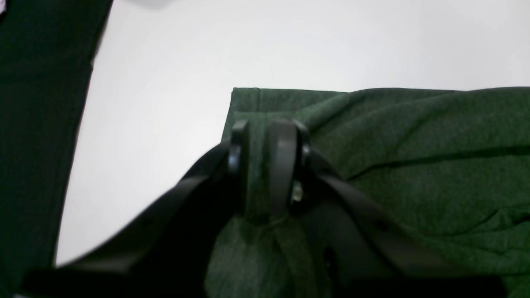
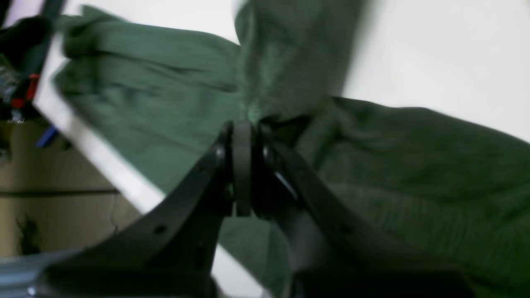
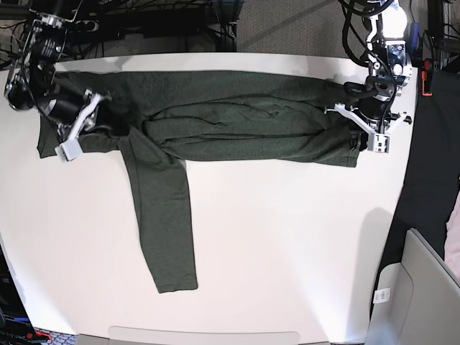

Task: Fold the T-shirt properly
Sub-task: 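Lift the sleeve cuff with the right gripper and fold it over the strip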

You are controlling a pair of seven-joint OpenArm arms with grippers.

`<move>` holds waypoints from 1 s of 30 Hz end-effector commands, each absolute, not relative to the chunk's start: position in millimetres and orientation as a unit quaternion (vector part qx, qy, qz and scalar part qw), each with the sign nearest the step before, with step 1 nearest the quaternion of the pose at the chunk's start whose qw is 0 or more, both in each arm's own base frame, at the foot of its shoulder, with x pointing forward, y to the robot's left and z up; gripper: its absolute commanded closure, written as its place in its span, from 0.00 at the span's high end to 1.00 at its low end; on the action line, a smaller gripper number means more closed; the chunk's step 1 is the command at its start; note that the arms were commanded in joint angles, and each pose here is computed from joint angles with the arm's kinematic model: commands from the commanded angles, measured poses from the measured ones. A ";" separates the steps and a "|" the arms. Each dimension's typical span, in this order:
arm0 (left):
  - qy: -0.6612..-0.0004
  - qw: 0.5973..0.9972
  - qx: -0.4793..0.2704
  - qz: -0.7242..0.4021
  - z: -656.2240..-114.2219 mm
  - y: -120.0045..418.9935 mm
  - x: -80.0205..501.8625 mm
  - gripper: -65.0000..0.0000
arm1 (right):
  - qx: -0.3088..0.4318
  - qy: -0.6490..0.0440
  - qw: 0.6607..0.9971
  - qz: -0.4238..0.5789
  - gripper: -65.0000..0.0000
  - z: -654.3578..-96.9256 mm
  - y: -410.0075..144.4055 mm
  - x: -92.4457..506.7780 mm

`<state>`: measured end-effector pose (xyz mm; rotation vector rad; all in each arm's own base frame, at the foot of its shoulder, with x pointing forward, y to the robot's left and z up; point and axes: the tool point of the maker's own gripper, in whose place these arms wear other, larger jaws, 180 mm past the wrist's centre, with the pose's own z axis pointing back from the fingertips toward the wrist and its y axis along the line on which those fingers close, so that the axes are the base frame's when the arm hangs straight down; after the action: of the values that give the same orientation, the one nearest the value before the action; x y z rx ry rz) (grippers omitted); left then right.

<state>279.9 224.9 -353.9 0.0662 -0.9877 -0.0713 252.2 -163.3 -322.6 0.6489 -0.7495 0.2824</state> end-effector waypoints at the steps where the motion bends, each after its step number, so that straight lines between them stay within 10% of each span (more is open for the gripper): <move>1: -0.494 0.868 0.037 -0.037 -341.8 227.8 285.9 0.14 | 0.308 -0.374 0.862 0.150 0.01 -308.4 -162.9 250.2; 20: -0.494 0.868 0.037 -0.038 -341.6 227.3 286.5 0.14 | 0.253 -0.253 0.882 0.306 0.02 -330.3 -135.8 183.1; 26: -0.493 0.869 0.036 -0.038 -342.4 227.3 285.4 0.14 | 0.217 -0.332 0.876 0.274 0.41 -302.1 -160.3 223.3; 30: -0.492 0.869 0.036 -0.038 -342.9 227.3 284.9 0.14 | 0.197 -0.382 0.867 0.252 0.49 -281.2 -172.6 249.6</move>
<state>278.9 224.9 -354.7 0.0659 -0.9846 -0.0717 243.3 -175.4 -293.8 0.4006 -0.7491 0.5144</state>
